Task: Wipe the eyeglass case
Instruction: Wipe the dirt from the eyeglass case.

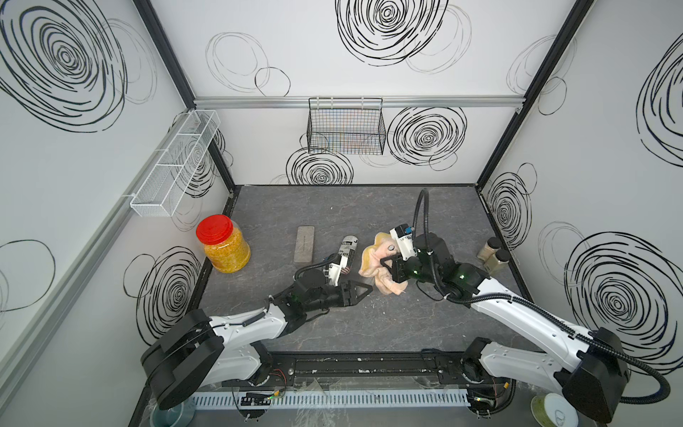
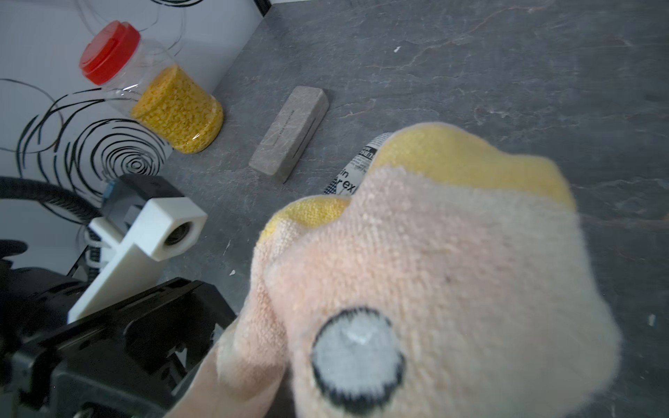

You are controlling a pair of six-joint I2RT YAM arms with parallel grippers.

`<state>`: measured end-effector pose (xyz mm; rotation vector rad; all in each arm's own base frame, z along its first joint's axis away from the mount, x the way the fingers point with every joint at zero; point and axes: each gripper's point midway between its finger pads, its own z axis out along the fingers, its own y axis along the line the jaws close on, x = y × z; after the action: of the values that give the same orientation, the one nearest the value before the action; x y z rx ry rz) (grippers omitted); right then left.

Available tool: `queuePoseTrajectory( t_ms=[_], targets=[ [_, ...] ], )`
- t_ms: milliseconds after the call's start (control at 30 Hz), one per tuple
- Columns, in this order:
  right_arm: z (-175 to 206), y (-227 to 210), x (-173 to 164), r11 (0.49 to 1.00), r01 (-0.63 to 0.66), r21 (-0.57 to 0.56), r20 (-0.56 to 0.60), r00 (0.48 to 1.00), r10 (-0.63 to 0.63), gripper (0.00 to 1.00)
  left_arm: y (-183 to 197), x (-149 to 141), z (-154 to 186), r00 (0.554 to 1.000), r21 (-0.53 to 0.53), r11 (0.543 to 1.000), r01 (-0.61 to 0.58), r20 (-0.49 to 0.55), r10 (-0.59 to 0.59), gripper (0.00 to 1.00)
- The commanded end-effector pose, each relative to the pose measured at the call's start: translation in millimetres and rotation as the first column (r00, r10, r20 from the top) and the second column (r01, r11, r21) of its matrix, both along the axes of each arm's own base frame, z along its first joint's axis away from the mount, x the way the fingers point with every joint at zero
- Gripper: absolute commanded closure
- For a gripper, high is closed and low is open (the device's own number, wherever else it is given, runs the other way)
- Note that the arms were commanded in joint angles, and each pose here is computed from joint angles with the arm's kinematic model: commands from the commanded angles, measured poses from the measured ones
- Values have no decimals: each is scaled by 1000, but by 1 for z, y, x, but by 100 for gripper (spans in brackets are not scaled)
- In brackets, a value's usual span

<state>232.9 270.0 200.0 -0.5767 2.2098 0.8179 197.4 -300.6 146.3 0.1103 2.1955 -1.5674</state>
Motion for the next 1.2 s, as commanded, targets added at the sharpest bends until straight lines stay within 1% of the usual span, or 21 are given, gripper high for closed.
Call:
queuePoseTrajectory(
  t_ms=[0, 67, 133, 167, 200, 233, 300, 367, 400, 467, 533, 600, 667, 733, 800, 867, 900, 933, 1000, 1100, 1167],
  targets=[
    [11, 30, -34, 978, -194, 82, -13, 981, 196, 100, -10, 6, 41, 994, -113, 993, 30, 107, -18, 44],
    [10, 36, -45, 963, -244, 110, -27, 968, 248, 100, -10, 6, 39, 994, -110, 993, 32, 105, -20, 44],
    [4, 31, -41, 974, -211, 86, -27, 977, 214, 100, -10, 6, 40, 994, -111, 993, 36, 108, -24, 44],
    [-1, 23, -31, 988, -150, 47, -15, 988, 151, 100, -10, 5, 40, 994, -112, 993, 38, 109, -26, 44],
    [-6, 9, -17, 999, -48, -11, -2, 999, 48, 100, -9, 4, 41, 993, -116, 992, 40, 113, -27, 44],
    [-9, -5, -4, 997, 52, -54, 11, 999, -51, 100, -9, 3, 42, 992, -120, 992, 44, 119, -30, 44],
    [-11, -35, 17, 973, 208, -100, 31, 978, -206, 100, -8, -1, 45, 991, -122, 991, 58, 130, -42, 44],
    [-10, -54, 30, 956, 278, -91, 24, 961, -277, 100, -6, -5, 46, 988, -115, 991, 70, 145, -53, 44],
    [-8, -58, 32, 957, 281, -72, 22, 960, -280, 100, -6, -6, 48, 986, -117, 990, 78, 155, -60, 45],
    [-1, -45, 25, 984, 178, -15, 28, 984, -178, 100, -5, -9, 52, 983, -123, 988, 92, 170, -70, 44],
    [7, -26, 11, 996, 72, 52, 10, 997, -73, 100, -4, -10, 53, 982, -124, 988, 93, 174, -70, 44],
    [16, -3, -10, 993, -57, 102, 26, 998, 55, 100, -4, -11, 55, 981, -126, 987, 95, 180, -71, 44],
    [20, 16, -33, 978, -167, 124, 41, 986, 163, 100, -3, -11, 54, 981, -124, 988, 94, 181, -71, 44],
    [18, 26, -47, 962, -232, 143, 11, 972, 233, 100, -4, -11, 54, 980, -127, 987, 99, 186, -75, 44],
    [12, 26, -47, 965, -225, 132, -16, 973, 230, 100, -4, -12, 54, 978, -127, 986, 106, 191, -81, 44],
    [3, 15, -33, 988, -134, 71, -9, 991, 135, 100, -4, -13, 54, 976, -125, 986, 114, 201, -88, 44],
    [-3, 3, -20, 999, -45, 19, 5, 999, 45, 100, -4, -14, 55, 974, -125, 985, 119, 208, -92, 44],
    [-6, -9, -8, 999, 45, -21, 14, 999, -45, 100, -4, -15, 55, 972, -124, 985, 123, 214, -94, 44],
    [-9, -35, 11, 979, 190, -68, 33, 982, -188, 100, -3, -18, 56, 967, -125, 983, 134, 233, -102, 44],
    [-7, -62, 28, 955, 293, -46, 10, 956, -293, 100, 1, -23, 61, 960, -141, 979, 144, 261, -104, 44],
    [1, -69, 32, 954, 300, 3, 12, 954, -300, 100, 3, -25, 64, 956, -151, 977, 152, 272, -107, 44]
  ],
)
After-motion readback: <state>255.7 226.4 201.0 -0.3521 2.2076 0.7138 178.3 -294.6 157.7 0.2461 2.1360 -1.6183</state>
